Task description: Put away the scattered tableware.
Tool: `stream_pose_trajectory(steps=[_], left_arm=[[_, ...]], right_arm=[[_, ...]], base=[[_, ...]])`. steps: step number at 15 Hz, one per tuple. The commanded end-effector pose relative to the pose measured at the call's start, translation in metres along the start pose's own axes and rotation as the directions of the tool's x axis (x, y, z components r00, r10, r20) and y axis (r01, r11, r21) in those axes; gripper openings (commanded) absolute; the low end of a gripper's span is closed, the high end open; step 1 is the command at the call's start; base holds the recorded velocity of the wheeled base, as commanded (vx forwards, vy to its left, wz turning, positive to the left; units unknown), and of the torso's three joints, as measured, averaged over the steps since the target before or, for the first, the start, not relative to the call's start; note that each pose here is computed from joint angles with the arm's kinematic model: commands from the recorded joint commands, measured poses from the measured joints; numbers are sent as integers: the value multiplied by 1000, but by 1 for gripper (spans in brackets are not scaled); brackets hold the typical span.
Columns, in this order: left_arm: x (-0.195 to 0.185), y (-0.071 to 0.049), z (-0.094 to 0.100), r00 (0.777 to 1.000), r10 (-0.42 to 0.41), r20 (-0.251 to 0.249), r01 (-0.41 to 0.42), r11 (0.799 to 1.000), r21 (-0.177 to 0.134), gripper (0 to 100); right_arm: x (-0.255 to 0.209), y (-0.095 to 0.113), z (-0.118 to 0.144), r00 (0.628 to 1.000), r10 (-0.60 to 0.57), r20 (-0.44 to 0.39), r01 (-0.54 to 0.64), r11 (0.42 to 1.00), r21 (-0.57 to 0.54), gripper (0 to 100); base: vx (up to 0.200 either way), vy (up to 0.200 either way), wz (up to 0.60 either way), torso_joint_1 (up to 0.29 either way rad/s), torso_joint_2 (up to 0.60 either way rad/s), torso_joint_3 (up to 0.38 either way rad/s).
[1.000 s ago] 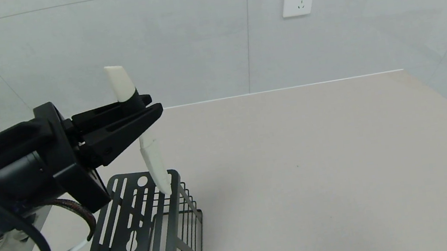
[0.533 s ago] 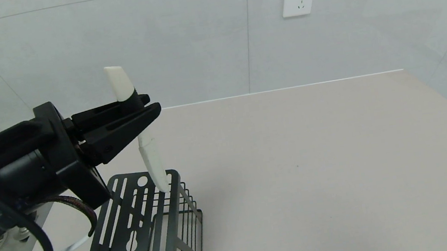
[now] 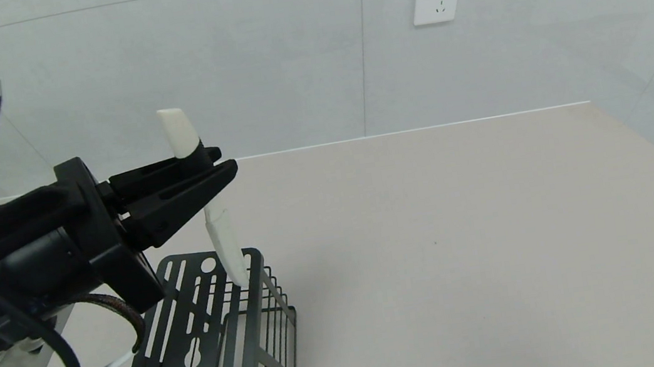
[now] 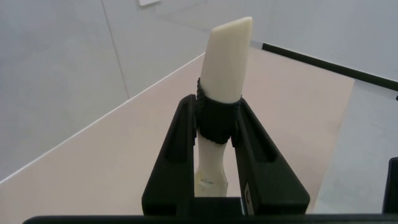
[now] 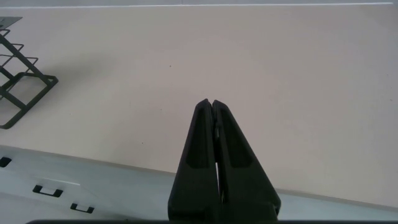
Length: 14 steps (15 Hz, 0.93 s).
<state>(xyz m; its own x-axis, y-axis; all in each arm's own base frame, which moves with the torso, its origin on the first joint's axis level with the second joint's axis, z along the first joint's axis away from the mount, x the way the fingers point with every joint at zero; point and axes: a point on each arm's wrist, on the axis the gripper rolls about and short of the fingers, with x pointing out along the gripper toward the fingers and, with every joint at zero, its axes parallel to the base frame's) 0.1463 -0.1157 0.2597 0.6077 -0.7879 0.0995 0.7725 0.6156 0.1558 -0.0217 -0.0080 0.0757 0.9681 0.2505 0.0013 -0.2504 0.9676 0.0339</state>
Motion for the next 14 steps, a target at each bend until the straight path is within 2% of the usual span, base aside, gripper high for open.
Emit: stream_pose_trajectory(steps=[1, 8, 12, 14], left_arm=[[-2, -1, -6, 1000, -4, -18, 4, 1000, -5, 0], [3, -1, -13, 999, -10, -49, 9, 1000, -16, 0], [0, -3, -26, 996, -15, -92, 12, 999, -33, 0], [0, -3, -27, 995, -17, -97, 14, 999, -36, 0]], right_arm=[[0, 0, 0, 1000, 0, -1, 0, 1000, 0, 0], [0, 0, 0, 1000, 0, -1, 0, 1000, 0, 0], [0, 0, 0, 1000, 0, -1, 0, 1000, 0, 0], [0, 0, 0, 1000, 0, -1, 0, 1000, 0, 0]], base=[[0, 0, 0, 0, 0, 0], [0, 0, 0, 0, 0, 0], [0, 0, 0, 0, 0, 0], [0, 0, 0, 0, 0, 0]])
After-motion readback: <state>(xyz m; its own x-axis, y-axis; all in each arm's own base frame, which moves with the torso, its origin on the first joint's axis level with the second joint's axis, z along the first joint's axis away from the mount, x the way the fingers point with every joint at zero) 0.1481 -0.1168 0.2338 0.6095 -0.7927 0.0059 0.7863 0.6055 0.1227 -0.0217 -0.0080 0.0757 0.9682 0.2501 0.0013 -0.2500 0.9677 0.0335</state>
